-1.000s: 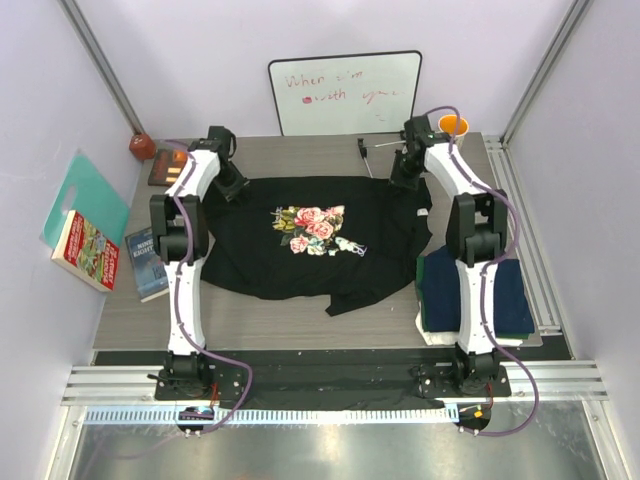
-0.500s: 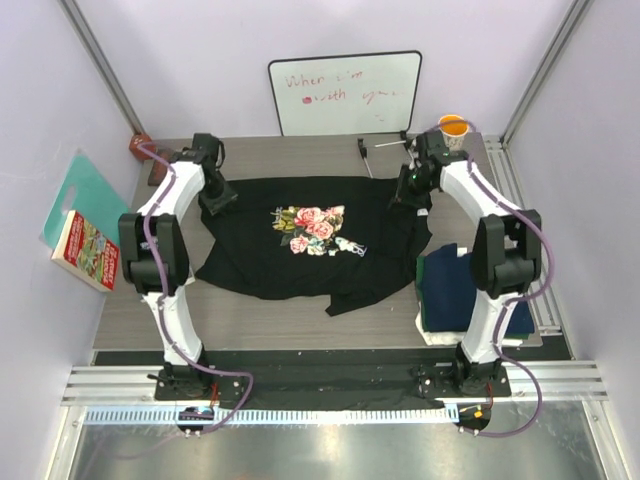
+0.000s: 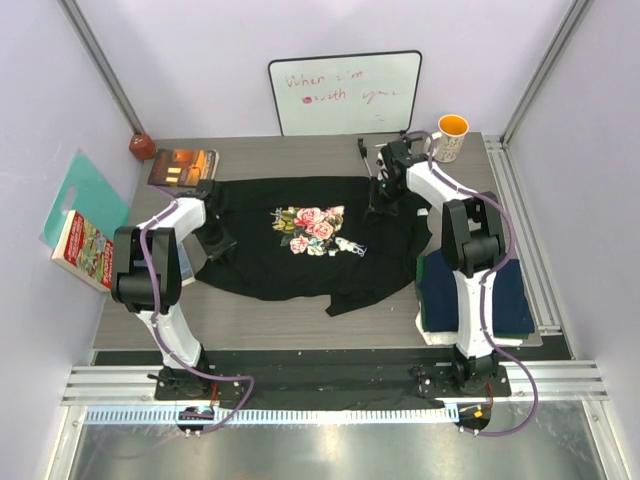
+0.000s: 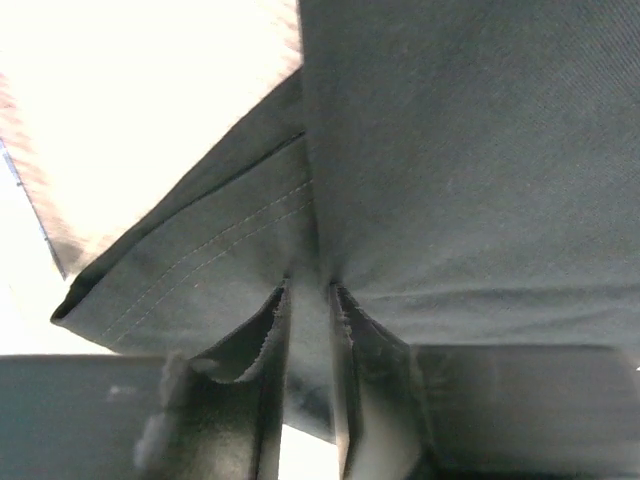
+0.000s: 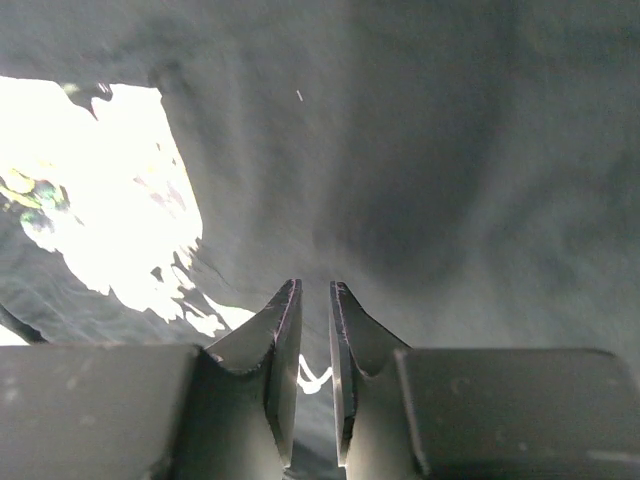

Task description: Fold and stack the t-shirts

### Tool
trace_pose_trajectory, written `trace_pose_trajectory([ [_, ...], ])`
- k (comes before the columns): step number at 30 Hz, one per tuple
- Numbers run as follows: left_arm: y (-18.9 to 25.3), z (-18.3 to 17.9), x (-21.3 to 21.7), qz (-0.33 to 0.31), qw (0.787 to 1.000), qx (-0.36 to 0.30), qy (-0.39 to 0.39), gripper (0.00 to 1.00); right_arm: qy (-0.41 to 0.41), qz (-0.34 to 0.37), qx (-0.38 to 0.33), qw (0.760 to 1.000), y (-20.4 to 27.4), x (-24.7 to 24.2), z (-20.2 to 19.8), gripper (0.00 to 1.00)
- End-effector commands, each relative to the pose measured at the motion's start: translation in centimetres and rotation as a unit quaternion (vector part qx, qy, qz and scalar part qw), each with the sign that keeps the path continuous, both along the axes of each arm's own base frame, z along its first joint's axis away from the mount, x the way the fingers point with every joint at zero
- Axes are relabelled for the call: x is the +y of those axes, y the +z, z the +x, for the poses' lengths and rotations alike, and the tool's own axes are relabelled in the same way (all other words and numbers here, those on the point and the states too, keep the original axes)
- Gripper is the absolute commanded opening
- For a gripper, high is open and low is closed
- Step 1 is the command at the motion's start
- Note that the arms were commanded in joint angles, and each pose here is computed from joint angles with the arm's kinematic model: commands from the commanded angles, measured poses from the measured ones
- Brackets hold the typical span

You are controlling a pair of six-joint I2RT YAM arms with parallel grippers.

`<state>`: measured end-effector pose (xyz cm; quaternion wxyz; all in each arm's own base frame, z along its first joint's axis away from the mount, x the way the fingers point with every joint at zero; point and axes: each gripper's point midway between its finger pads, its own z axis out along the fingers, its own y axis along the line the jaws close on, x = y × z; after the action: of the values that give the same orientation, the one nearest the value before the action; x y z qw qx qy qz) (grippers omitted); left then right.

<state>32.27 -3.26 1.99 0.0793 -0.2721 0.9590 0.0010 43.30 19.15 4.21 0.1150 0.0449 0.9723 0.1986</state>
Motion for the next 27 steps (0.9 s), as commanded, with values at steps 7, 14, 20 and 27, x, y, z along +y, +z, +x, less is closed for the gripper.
trace_pose_trajectory([
  [7, -0.5, -1.4, 2.5, 0.050, 0.999, 0.007, 0.019, 0.07, -0.002, -0.022, 0.007, 1.000, -3.8, -0.3, 2.0, 0.01],
  [14, 0.6, -2.2, 3.8, 0.058, 0.998, 0.011, 0.022, 0.03, -0.017, -0.047, 0.036, 0.998, -7.3, -1.2, 1.4, 0.01],
  [20, 1.1, -3.9, 5.7, 0.061, 0.997, 0.033, 0.036, 0.03, -0.037, -0.044, 0.045, 0.997, -8.0, -1.5, 1.4, 0.01],
  [27, 1.7, -5.5, 5.8, 0.056, 0.997, 0.053, 0.021, 0.03, -0.050, -0.040, 0.050, 0.997, -8.0, -1.8, 1.7, 0.01],
])
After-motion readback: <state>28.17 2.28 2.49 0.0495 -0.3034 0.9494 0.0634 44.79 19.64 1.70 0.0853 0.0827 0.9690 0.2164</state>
